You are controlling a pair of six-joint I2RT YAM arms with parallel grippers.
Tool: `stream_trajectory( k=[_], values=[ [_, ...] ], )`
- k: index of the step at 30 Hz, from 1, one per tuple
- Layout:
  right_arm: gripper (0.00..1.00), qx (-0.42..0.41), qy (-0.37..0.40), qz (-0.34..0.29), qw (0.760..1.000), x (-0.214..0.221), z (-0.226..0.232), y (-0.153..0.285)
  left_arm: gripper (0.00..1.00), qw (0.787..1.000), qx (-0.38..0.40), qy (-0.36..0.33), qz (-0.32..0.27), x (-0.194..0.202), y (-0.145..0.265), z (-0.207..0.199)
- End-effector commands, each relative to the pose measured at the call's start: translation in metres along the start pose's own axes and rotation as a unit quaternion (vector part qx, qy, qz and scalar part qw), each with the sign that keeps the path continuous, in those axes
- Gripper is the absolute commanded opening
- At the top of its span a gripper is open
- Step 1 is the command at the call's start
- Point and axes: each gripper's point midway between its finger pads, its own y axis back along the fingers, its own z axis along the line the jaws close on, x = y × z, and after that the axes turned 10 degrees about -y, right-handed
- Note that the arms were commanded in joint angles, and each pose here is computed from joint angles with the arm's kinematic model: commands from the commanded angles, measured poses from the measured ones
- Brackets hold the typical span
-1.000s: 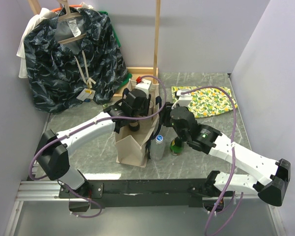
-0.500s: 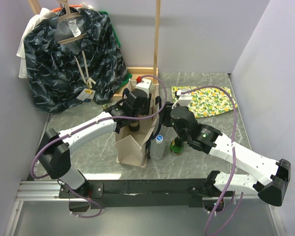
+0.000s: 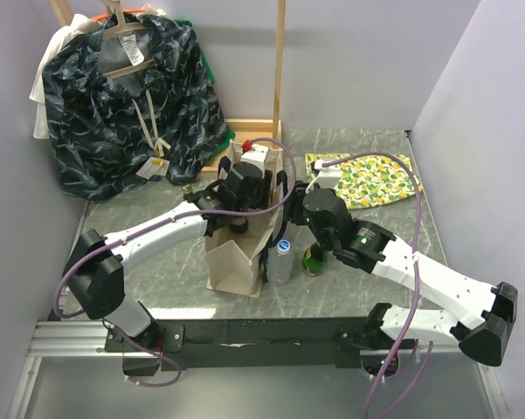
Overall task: Place the beverage into the canvas bag
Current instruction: Place the drink in the canvas bag.
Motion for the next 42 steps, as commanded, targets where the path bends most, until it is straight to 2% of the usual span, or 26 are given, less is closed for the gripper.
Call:
stream_trajectory(
  k=[1,14,26,33,42],
  values=[
    [0.52,-0.004,-0.020,-0.030,0.999,-0.025,0.008,0.004,0.57,0.999,-0.009,0.014,-0.031,-0.019,0.012,0.005],
    [0.52,-0.006,-0.022,-0.030,0.999,-0.025,0.009,0.004,0.61,0.998,-0.002,0.020,-0.057,-0.041,0.023,0.001],
    [0.54,-0.023,-0.027,-0.038,0.999,-0.032,0.013,0.011,0.62,0.994,0.016,0.034,-0.106,-0.081,0.063,0.000],
    [0.57,-0.012,-0.004,-0.029,1.000,-0.034,0.006,0.018,0.74,0.991,-0.005,0.045,-0.125,-0.088,0.095,0.021],
    [0.67,0.028,0.011,-0.018,0.999,-0.035,-0.017,0.033,0.85,0.991,-0.073,0.048,-0.100,-0.059,0.125,0.061]
  ],
)
